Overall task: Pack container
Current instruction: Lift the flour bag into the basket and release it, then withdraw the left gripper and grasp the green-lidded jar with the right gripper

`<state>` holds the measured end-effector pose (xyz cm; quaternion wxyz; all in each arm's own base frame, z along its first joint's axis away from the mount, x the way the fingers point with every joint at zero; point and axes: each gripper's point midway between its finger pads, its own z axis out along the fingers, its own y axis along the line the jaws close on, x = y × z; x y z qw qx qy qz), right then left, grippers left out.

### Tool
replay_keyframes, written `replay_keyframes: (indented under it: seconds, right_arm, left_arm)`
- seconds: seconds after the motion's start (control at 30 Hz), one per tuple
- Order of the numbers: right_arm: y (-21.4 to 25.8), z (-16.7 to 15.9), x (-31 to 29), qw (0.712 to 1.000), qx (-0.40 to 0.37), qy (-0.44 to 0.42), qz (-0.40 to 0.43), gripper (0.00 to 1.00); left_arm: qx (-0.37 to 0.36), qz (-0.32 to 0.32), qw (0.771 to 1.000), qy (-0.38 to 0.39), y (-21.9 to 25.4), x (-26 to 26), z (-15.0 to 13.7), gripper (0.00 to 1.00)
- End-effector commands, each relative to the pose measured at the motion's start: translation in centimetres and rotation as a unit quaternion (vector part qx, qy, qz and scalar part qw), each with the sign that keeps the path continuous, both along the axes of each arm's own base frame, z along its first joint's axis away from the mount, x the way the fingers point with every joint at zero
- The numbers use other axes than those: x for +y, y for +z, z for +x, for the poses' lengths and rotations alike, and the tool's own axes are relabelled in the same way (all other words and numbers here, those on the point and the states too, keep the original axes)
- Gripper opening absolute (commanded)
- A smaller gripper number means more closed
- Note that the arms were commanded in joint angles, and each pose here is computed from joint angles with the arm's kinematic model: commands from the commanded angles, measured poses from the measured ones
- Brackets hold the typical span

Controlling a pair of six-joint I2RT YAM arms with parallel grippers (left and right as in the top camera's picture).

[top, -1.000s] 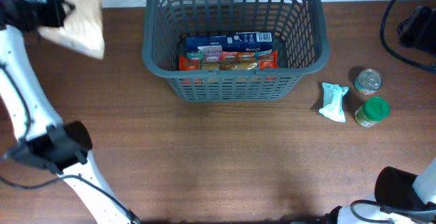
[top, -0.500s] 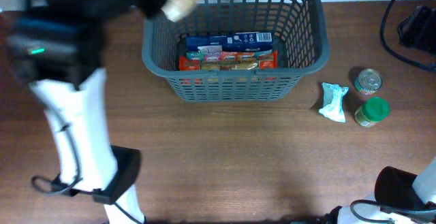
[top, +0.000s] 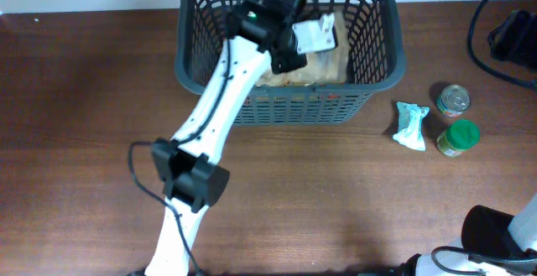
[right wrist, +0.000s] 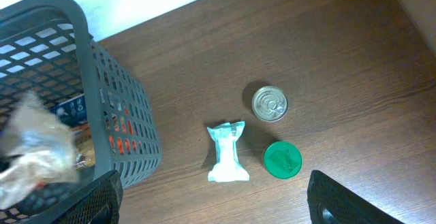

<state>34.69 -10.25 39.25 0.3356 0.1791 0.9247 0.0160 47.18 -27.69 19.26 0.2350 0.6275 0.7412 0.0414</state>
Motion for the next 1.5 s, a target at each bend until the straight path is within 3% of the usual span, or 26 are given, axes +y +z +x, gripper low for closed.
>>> replay_keyframes:
  seconds: [0.0, 0.03, 0.07, 0.17, 0.33, 0.53, 0.7, 0.87, 1.03, 1.17, 1.47]
  right_arm:
    - [-0.3, 0.1, -0.3, 1.000, 0.004, -0.006, 0.003, 0.81]
    - [-0.3, 0.1, -0.3, 1.000, 0.004, -0.006, 0.003, 0.81]
    - [-0.3, 0.1, -0.3, 1.000, 0.004, -0.006, 0.003, 0.81]
    - [-0.3, 0.1, -0.3, 1.000, 0.004, -0.006, 0.003, 0.81]
    - [-0.3, 0.1, -0.3, 1.000, 0.004, -0.006, 0.003, 0.84]
    - [0.1, -0.8, 0.0, 1.000, 0.003, -0.005, 0.001, 0.86]
    - [2.6, -3.0, 0.3, 0.999, -0.031, -0.006, -0.024, 0.87]
    - [5.2, -7.0, -1.3, 0.995, -0.064, -0.056, -0.050, 0.87]
    - [6.0, -9.7, -4.3, 0.987, -0.077, -0.131, -0.052, 0.87]
    - [3.2, -9.2, -6.5, 0.987, -0.032, -0.158, -0.029, 0.87]
    - [-10.5, -5.6, -8.7, 0.974, 0.145, -0.160, 0.073, 0.82]
  left_arm:
    - [-0.008, 0.006, 0.999, 0.031, -0.1, 0.7, 0.7, 0.02]
    - [-0.002, 0.007, 0.999, 0.036, -0.6, 0.6, 0.8, 0.02]
    - [0.002, 0.006, 0.999, 0.042, -1.0, 0.6, 0.8, 0.11]
    - [0.010, -0.005, 0.998, 0.069, -1.5, 0.6, 1.0, 0.99]
    - [-0.023, -0.032, 0.990, 0.137, 1.8, 1.6, 1.6, 0.99]
    - [-0.116, -0.113, 0.966, 0.200, 13.3, 5.8, 0.7, 0.99]
    - [-0.196, -0.192, 0.919, 0.282, 23.4, 13.8, -2.0, 0.99]
    - [-0.241, -0.254, 0.846, 0.402, 28.8, 25.2, -4.5, 0.99]
    - [-0.218, -0.284, 0.773, 0.524, 26.9, 35.6, -5.4, 0.99]
    - [-0.157, -0.280, 0.721, 0.614, 21.4, 41.0, -5.7, 0.99]
    - [0.004, -0.217, 0.699, 0.682, 8.0, 42.5, -7.6, 0.99]
